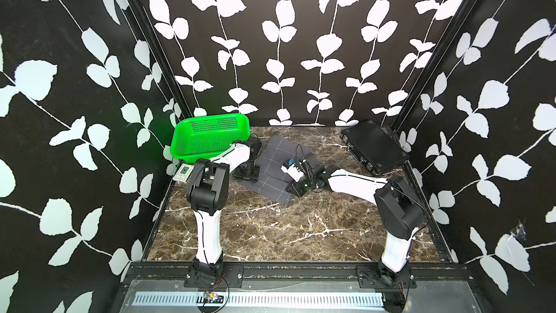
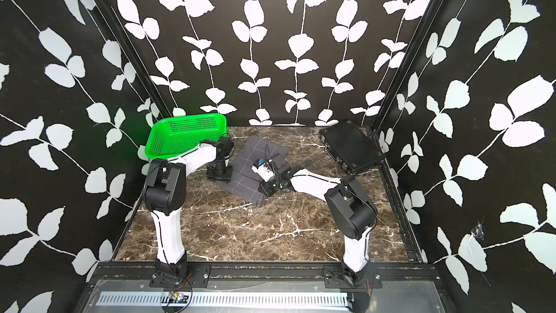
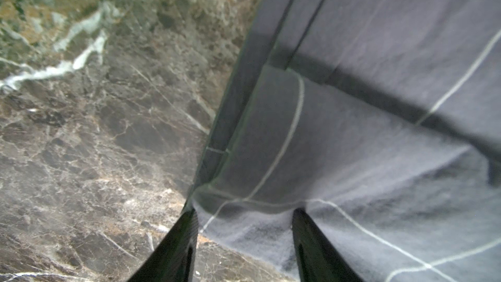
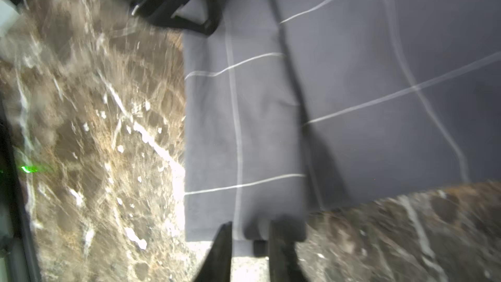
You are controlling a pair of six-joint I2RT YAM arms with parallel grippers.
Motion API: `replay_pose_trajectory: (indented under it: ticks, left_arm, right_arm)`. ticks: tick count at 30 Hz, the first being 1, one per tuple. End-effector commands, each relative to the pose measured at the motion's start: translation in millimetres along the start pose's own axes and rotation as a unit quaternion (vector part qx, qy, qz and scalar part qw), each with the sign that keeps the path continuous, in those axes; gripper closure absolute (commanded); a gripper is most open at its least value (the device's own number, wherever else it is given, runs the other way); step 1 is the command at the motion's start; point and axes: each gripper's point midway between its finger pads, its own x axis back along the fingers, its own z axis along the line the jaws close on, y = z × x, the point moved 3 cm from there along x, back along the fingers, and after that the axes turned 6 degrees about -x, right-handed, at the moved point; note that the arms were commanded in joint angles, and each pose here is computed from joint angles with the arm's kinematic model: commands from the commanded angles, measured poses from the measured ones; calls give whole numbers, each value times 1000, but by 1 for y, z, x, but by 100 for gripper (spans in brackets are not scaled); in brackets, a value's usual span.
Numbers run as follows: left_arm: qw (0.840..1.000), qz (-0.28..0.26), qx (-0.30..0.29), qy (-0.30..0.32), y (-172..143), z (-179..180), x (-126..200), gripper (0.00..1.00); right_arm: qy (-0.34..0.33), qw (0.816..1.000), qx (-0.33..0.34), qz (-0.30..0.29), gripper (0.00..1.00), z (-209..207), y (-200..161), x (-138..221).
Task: Roll up the pillowcase
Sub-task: Roll the pillowcase at the center of the board.
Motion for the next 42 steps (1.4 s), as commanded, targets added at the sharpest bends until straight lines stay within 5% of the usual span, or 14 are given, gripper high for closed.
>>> replay_pose_trajectory:
  ticks: [1, 10, 24, 30, 42]
  left_arm:
    - [1000, -5, 7, -1, -4, 8, 20, 42]
    - [998, -59, 4, 4, 4, 15, 57, 36]
    - [998, -46, -14, 46, 29, 26, 16, 41]
    - [999, -27, -18, 31, 21, 20, 1, 47]
    - [999, 45, -20, -18, -32, 2, -10, 58]
  right_arm:
    - [-37, 999, 32, 8, 88, -8, -5, -14]
    - [-30, 998, 40, 44, 96, -18, -19, -48]
    - [-26, 996, 79, -3, 91, -1, -10, -9]
    - [-13, 994, 103, -34, 83, 14, 5, 1]
    - [-57, 965, 256, -16, 57, 53, 4, -22]
